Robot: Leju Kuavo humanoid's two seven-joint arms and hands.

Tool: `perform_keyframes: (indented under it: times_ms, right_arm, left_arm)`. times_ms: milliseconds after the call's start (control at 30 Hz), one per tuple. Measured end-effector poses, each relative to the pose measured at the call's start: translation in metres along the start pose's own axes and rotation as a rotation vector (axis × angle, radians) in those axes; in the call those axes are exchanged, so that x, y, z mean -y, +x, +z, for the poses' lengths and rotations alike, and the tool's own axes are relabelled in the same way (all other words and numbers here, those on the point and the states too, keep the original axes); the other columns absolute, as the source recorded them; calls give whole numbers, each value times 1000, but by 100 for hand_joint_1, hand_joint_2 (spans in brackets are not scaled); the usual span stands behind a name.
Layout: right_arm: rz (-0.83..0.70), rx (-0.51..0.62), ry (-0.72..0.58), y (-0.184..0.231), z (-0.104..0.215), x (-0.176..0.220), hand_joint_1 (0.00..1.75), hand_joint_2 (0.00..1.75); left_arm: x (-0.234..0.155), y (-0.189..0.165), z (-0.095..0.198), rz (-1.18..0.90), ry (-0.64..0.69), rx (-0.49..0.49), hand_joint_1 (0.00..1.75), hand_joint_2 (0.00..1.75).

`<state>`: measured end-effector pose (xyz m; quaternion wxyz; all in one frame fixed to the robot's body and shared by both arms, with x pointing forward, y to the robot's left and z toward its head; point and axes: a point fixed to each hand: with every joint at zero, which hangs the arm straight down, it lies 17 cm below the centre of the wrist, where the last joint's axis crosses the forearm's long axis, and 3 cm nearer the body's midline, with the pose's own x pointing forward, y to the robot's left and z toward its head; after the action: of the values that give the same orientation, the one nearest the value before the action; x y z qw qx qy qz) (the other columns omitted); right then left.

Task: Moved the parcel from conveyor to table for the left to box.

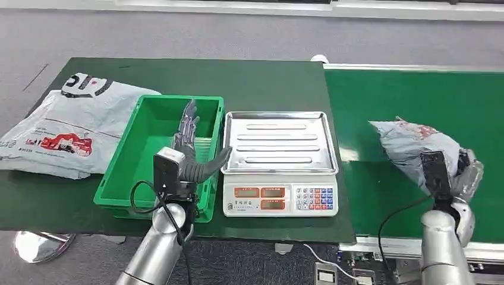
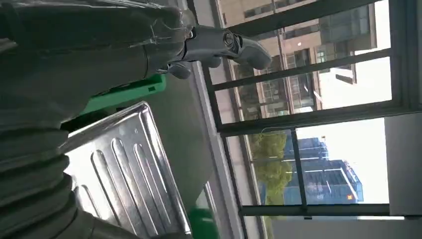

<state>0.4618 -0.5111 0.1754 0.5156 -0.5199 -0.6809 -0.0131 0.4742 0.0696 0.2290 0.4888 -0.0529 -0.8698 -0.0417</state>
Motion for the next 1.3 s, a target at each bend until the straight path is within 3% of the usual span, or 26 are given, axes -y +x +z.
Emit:
perform_keyframes:
  times_ms: [167, 600, 1100, 1300]
  right_arm:
    - [-84, 177, -69, 74, -2, 13, 175, 175]
    - [-96, 485, -82, 183, 26, 8, 175, 175]
    - [-115, 524, -60, 214, 40, -6, 175, 175]
    - [-127, 511, 27, 243, 36, -40, 175, 175]
  left_arm:
    - [8, -2, -2, -5, -15, -1, 0, 175]
    - [22, -7, -6, -8, -53, -7, 0, 175]
    - [27, -13, -6, -12, -71, -22, 0, 175]
    - [34, -11, -8, 6, -91, -12, 0, 175]
